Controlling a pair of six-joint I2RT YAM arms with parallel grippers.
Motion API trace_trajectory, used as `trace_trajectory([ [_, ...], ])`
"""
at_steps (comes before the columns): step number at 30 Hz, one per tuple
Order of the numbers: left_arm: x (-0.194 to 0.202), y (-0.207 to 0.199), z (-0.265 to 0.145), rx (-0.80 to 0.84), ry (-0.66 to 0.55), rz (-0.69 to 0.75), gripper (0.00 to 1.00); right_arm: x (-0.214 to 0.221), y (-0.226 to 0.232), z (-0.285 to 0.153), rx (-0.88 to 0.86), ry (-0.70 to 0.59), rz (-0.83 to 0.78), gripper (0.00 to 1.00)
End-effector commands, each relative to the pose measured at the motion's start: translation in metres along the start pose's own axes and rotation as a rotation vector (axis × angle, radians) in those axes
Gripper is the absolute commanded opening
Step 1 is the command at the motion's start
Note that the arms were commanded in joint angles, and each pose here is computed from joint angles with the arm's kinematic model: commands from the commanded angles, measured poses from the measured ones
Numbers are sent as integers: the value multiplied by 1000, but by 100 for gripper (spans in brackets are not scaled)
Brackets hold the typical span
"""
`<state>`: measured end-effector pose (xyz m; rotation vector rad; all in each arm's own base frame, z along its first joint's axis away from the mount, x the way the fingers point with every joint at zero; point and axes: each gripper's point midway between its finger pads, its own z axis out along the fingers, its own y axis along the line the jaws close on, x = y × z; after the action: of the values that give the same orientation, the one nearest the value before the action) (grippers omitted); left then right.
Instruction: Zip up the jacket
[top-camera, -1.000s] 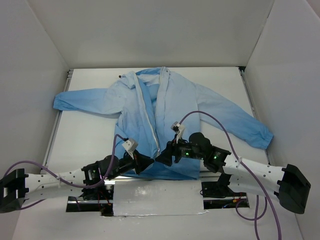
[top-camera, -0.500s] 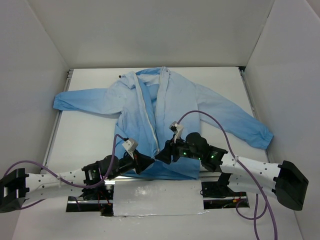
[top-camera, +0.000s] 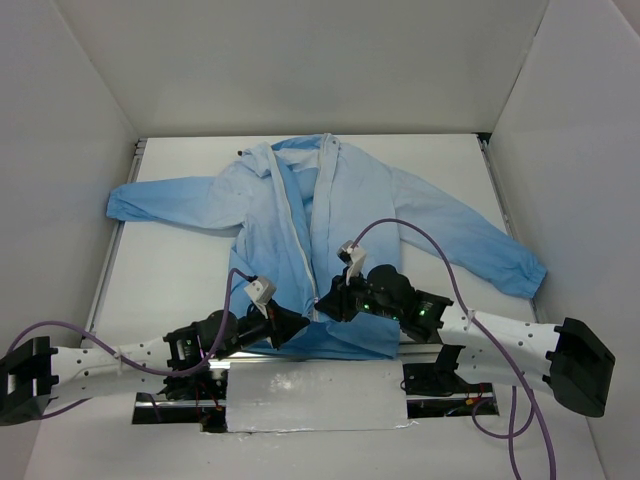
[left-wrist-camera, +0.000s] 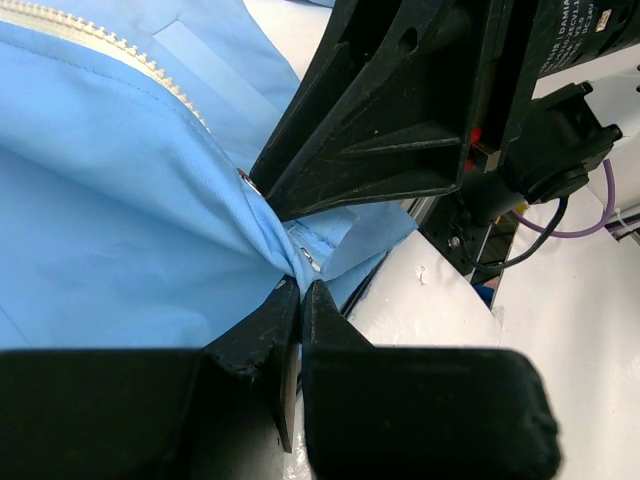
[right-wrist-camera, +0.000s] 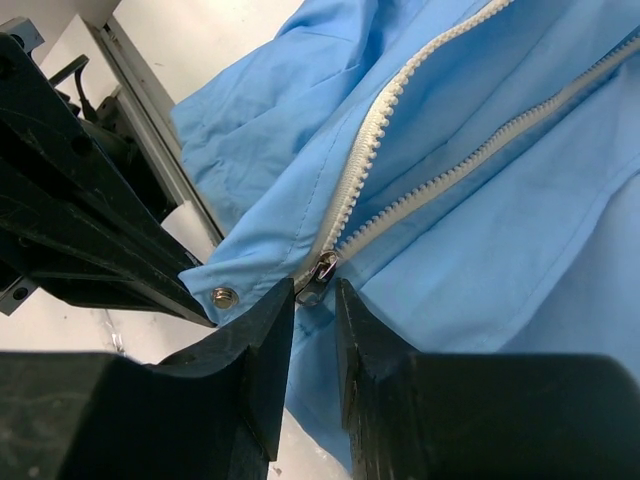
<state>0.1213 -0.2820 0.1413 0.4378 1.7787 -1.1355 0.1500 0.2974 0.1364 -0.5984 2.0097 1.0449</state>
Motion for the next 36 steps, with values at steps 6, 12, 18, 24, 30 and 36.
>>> trace_trajectory([
  [6, -23, -21, 1, 76, -75, 0, 0, -15, -7, 1, 100, -24, -49, 31],
  [12, -22, -20, 2, 71, -70, 1, 0, -11, -7, 2, 113, -4, -54, 31],
  [18, -24, -20, 3, 71, -73, 4, 0, -6, -13, 6, 152, 8, -43, 29],
  [24, -24, -19, 2, 67, -73, 4, 0, -6, -6, 6, 113, 3, -37, 23],
  [30, -24, -21, 3, 71, -67, 8, 0, -10, 3, 4, 59, -10, -75, 24],
  [36, -22, -19, 3, 67, -61, 9, 0, -7, 9, 0, 8, 6, -130, 24],
])
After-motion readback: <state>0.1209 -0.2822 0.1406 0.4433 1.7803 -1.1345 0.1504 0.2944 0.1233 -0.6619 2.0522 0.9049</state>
